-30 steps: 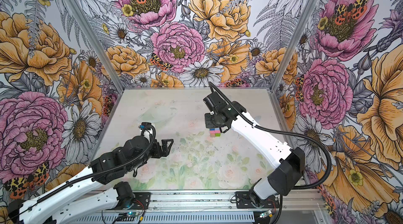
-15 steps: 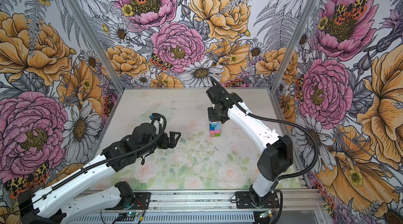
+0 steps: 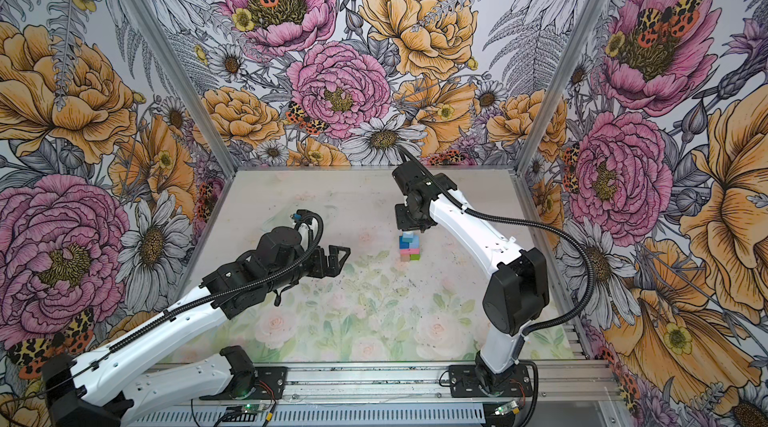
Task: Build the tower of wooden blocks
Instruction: 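Lower the 'G' cube onto the cartoon block and open the right gripper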
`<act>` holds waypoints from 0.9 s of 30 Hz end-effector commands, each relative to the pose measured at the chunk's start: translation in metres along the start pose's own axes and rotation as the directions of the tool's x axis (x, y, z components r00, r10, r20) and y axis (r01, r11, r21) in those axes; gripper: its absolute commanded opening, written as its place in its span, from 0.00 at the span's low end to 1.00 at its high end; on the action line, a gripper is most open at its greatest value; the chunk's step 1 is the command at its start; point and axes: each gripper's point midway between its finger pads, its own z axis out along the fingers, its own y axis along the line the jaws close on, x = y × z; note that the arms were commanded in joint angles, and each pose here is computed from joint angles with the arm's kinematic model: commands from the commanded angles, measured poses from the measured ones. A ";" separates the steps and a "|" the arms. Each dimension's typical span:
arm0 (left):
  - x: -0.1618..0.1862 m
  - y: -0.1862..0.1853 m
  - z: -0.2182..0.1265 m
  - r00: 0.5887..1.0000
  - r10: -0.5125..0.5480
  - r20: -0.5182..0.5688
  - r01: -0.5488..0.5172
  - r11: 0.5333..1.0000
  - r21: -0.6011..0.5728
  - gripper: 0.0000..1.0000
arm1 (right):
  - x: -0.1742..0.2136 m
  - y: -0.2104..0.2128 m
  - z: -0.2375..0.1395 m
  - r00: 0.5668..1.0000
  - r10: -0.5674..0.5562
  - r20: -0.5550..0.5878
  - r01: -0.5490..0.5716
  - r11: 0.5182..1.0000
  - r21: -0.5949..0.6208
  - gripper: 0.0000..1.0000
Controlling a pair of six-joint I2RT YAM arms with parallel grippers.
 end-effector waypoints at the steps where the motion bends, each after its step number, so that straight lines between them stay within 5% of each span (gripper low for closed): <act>1: -0.016 -0.010 -0.006 0.999 0.010 0.042 -0.012 0.999 0.042 0.99 | -0.009 0.001 -0.002 1.000 -0.011 0.012 0.012 1.000 -0.012 0.23; 27: -0.016 -0.005 -0.003 0.999 0.003 0.039 -0.005 0.999 0.034 0.99 | -0.015 -0.003 0.012 1.000 -0.004 -0.011 0.004 1.000 -0.010 0.23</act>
